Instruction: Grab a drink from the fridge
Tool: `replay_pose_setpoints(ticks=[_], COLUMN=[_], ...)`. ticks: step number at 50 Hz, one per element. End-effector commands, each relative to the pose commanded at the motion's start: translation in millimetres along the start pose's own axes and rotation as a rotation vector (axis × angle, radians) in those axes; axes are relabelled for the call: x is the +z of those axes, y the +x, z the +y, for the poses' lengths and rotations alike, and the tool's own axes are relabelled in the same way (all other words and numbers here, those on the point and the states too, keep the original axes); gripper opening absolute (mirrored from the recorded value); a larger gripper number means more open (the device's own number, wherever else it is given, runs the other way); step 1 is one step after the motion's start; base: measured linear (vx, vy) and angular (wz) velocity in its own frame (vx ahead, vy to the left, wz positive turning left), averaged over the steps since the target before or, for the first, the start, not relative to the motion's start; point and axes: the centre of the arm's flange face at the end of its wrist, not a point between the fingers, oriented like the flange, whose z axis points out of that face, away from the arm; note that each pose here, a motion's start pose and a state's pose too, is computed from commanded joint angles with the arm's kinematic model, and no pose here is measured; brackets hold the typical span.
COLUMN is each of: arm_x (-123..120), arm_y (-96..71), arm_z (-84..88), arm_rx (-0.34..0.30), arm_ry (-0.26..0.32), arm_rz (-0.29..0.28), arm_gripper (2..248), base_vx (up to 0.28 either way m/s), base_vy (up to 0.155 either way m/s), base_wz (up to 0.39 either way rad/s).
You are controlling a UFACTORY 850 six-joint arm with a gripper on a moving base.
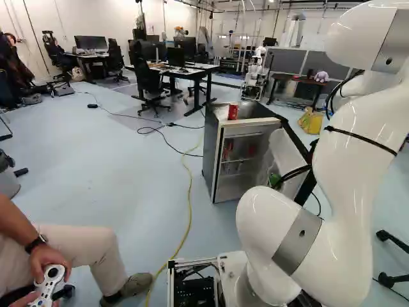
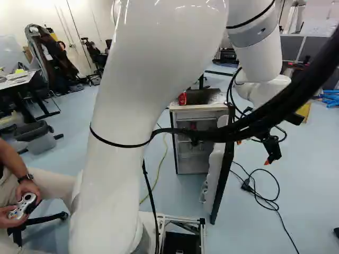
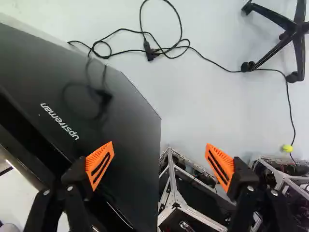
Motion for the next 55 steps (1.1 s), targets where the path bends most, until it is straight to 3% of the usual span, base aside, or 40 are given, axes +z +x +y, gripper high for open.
replay_pose_setpoints(ticks=[55], arm_x=[-7.0], arm_y=[-67.2], arm_z=[-51.8], arm_rx=[-0.100], arm_ry=[0.009], arm_rz=[-0.055], arm_gripper=[247], base_vx=[0.000], base_vy=[0.000], base_wz=[0.000])
